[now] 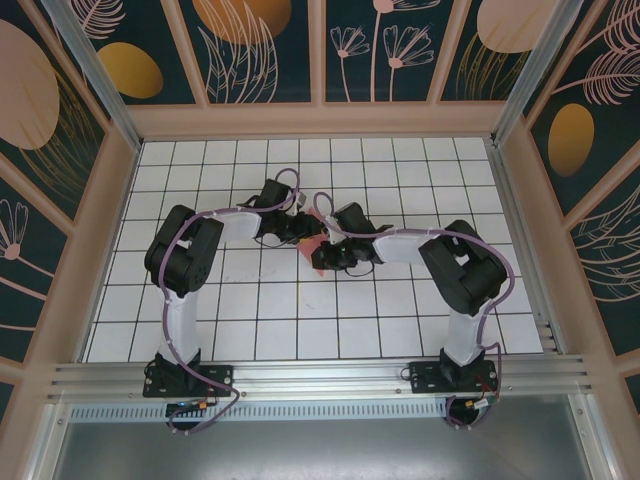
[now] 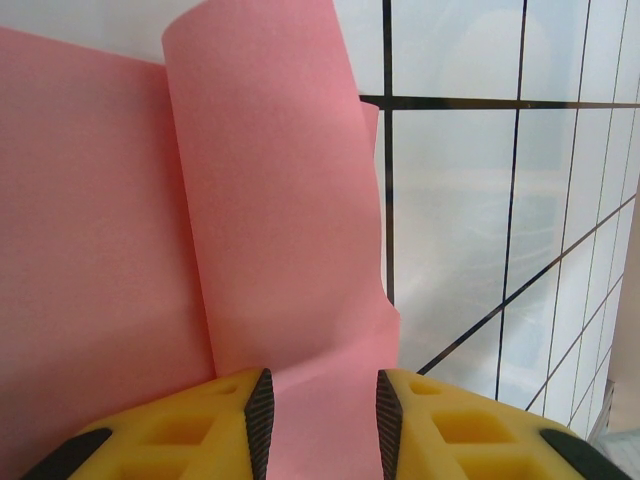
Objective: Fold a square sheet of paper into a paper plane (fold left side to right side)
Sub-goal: Fourth fold the wing at the center of the table.
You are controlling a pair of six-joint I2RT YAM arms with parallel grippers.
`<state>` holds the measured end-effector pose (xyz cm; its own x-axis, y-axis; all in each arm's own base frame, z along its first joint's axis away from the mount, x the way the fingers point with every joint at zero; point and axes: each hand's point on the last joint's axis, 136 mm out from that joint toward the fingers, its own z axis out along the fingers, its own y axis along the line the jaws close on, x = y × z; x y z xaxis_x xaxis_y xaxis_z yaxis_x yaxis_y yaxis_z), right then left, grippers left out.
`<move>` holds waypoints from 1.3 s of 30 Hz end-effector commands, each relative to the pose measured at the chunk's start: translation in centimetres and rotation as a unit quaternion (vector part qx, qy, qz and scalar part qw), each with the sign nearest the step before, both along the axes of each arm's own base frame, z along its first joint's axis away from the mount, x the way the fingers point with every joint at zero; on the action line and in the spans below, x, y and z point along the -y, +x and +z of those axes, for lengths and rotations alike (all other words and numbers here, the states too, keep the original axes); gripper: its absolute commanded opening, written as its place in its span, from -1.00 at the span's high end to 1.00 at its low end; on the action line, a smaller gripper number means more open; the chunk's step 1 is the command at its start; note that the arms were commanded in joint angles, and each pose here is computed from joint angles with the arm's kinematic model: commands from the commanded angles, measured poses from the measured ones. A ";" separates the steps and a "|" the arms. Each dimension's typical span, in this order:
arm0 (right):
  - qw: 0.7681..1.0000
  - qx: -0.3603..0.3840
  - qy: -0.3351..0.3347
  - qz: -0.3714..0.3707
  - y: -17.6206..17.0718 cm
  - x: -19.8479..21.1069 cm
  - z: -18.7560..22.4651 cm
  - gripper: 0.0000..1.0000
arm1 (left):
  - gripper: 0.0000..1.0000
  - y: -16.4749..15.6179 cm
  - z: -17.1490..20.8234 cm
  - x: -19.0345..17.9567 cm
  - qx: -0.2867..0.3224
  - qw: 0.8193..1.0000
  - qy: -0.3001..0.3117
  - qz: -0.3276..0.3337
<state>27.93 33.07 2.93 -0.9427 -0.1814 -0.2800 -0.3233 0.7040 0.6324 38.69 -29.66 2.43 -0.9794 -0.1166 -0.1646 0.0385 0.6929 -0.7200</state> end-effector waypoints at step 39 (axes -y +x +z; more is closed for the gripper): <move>0.989 -0.054 -0.138 0.020 -4.9 4.9 -6.8 0.76 | 0.14 10.8 -1.2 -3.8 0.033 0.994 0.037 0.098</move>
